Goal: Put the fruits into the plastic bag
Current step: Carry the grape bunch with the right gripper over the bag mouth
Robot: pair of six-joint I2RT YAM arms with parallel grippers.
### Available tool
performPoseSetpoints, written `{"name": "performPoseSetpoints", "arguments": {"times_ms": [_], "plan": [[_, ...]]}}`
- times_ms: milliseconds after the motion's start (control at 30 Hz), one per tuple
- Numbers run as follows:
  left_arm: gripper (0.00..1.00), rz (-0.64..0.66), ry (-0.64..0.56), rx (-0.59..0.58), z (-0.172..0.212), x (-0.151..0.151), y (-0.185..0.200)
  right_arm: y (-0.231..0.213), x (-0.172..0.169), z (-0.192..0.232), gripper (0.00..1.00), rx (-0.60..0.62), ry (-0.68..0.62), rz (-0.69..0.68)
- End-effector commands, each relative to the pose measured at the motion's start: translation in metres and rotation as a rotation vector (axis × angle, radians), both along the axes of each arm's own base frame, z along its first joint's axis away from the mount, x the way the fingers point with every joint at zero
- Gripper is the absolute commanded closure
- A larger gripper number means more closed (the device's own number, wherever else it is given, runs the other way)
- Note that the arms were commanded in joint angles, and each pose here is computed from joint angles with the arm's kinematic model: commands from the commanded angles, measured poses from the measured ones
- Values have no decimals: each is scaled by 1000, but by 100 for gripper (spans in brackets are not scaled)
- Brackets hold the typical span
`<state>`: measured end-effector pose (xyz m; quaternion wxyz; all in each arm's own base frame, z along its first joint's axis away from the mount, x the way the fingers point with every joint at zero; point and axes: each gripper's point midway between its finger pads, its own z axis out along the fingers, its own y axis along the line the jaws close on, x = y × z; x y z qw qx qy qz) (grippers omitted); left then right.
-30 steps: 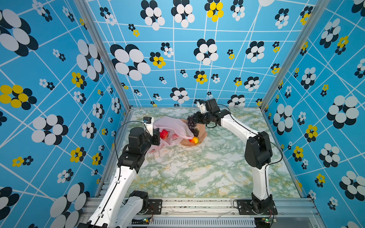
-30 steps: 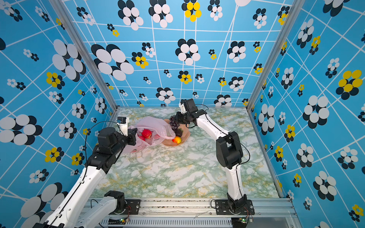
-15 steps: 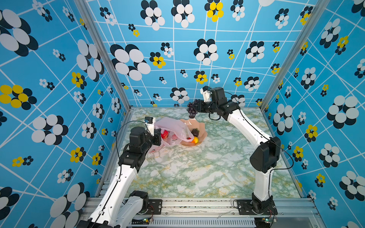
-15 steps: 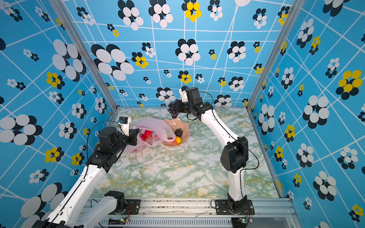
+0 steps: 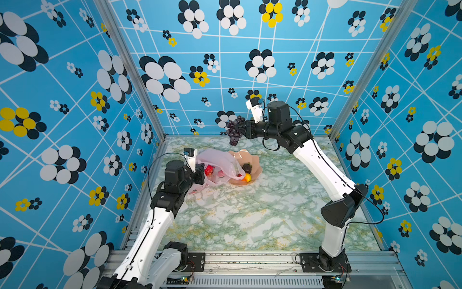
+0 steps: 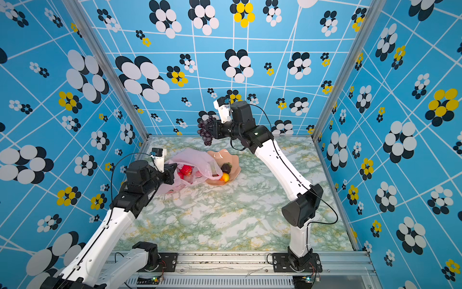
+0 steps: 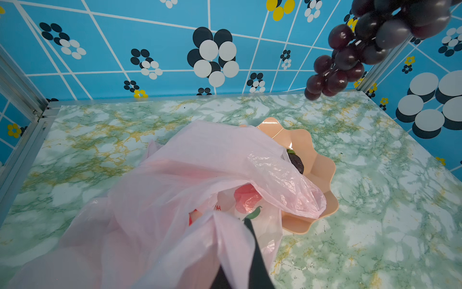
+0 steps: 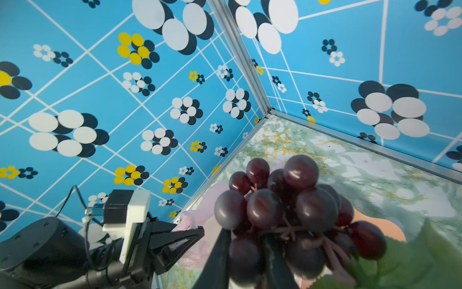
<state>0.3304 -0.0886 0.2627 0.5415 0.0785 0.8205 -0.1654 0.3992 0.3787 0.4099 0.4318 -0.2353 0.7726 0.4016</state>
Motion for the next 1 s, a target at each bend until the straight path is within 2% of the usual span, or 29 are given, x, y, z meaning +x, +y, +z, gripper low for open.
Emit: {"name": "performPoseSetpoints", "arguments": {"times_ms": [0, 533, 967], "plan": [[100, -16, -23, -21, 10, 0, -4, 9, -21, 21, 77, 25, -41, 68], [100, -16, -30, -29, 12, -1, -4, 54, -44, -16, 78, 41, 77, 169], [100, -20, -33, -34, 14, -1, -5, 82, -57, -69, 78, 43, 202, 213]]}}
